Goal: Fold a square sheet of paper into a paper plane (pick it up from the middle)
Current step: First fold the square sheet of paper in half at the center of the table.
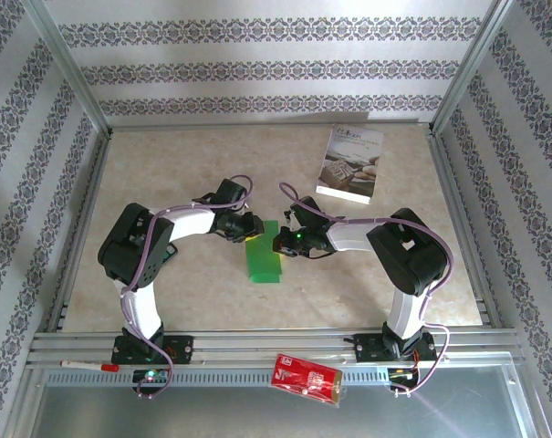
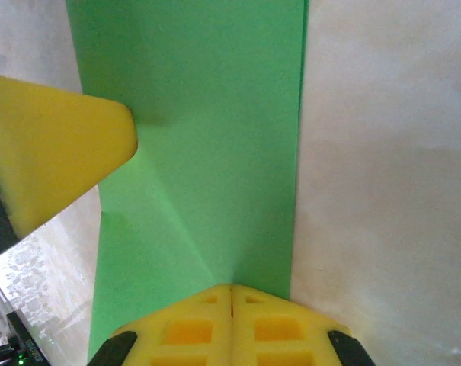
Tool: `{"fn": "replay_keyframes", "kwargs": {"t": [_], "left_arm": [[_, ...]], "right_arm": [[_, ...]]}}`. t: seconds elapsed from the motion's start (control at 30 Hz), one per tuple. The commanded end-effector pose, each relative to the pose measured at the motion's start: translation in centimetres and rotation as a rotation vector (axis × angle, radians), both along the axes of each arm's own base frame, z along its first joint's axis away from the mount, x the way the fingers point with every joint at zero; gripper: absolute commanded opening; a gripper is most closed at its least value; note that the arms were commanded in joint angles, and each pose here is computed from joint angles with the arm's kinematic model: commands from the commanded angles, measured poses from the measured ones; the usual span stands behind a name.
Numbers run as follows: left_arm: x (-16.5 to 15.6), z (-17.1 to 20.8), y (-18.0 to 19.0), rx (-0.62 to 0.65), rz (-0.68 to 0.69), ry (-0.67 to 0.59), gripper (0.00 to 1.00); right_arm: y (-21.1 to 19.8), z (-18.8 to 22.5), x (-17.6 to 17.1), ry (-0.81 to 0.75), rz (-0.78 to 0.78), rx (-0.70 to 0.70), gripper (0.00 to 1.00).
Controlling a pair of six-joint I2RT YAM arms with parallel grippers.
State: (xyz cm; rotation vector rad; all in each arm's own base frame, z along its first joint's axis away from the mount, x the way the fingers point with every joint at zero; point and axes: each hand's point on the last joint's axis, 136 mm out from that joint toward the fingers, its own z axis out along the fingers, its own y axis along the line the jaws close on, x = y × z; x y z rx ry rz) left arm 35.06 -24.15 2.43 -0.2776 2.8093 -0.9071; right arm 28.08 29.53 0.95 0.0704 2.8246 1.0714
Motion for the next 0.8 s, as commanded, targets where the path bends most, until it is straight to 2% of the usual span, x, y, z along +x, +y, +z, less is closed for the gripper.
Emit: {"fn": "replay_keyframes", "kwargs": {"t": [0.0,0.17,0.23,0.67,0.77], "left_arm": [[1.0,-0.9,0.8,0.027,0.004,-0.007,0.3],[1.9,2.6,-0.5,-0.072,0.007,-0.071,0.32],[2.1,3.2,-0.5,-0.073,0.009,-0.084,0.33],[3.1,-1.4,1.5,0.057,0.011,-0.033,0.36],[3.2,-1.5,1.7,0.056,0.008,-0.027,0.37]], "right_arm": [[-7.1,-8.1,-5.2,0.199,-0.063,-0.361,0.0],[-7.0,-8.1,-5.2,0.199,-0.064,-0.36,0.0],[-7.0,-8.1,-5.1,0.199,-0.063,-0.358,0.0],[-7.0,-8.0,-5.1,0.199,-0.061,-0.356,0.0],[-7.0,-8.0,-5.1,0.199,-0.061,-0.355,0.0]]}}
